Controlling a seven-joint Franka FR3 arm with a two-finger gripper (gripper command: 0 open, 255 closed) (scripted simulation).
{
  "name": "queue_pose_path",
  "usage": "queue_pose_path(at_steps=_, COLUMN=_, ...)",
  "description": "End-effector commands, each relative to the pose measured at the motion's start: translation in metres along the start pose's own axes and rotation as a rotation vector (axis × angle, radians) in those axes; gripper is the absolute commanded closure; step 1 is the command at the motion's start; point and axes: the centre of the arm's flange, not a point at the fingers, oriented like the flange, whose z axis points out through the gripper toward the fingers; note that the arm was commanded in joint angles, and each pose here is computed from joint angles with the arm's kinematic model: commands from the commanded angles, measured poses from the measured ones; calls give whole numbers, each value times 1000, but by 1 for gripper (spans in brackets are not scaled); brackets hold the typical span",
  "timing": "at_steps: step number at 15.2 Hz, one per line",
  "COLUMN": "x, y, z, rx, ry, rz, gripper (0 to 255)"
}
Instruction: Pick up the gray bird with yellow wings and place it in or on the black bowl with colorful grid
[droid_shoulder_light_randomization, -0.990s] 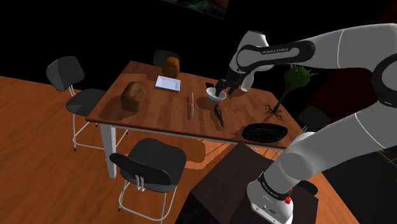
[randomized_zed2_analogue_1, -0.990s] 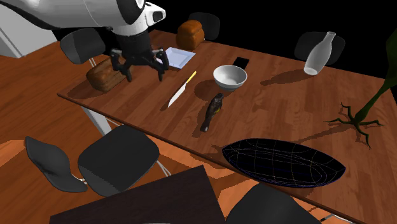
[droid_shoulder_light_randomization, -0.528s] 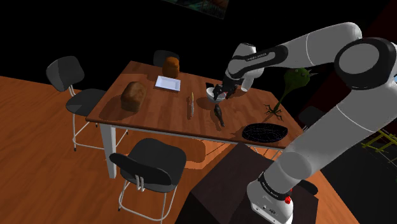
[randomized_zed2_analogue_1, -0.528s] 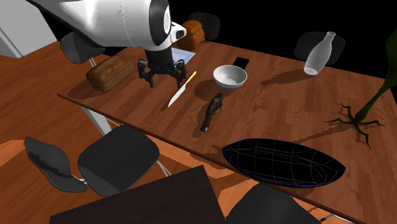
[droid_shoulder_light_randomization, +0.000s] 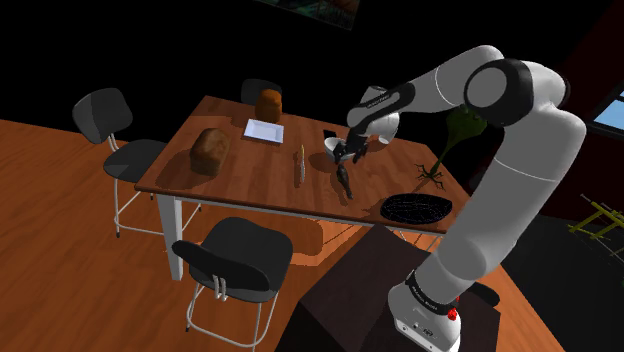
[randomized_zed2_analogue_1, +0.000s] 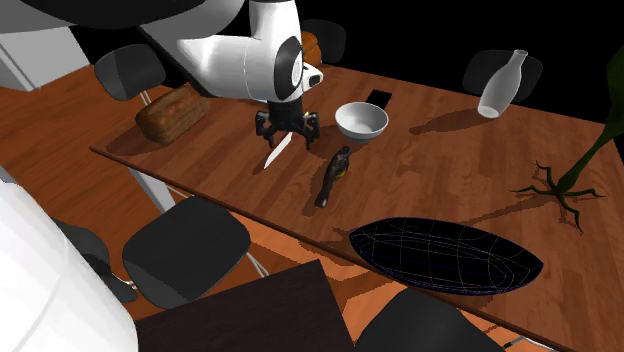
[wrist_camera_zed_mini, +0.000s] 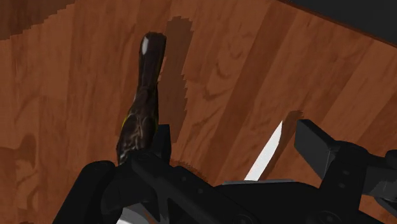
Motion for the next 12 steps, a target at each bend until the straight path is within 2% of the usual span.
queue_pose_path(at_steps=1, x=12, y=12, z=21, rx=-7, ry=-4, rz=19, gripper=0)
queue_pose_path(at_steps=12, x=70, y=85, z=130, rx=-42, ry=-26, rz=121, gripper=0)
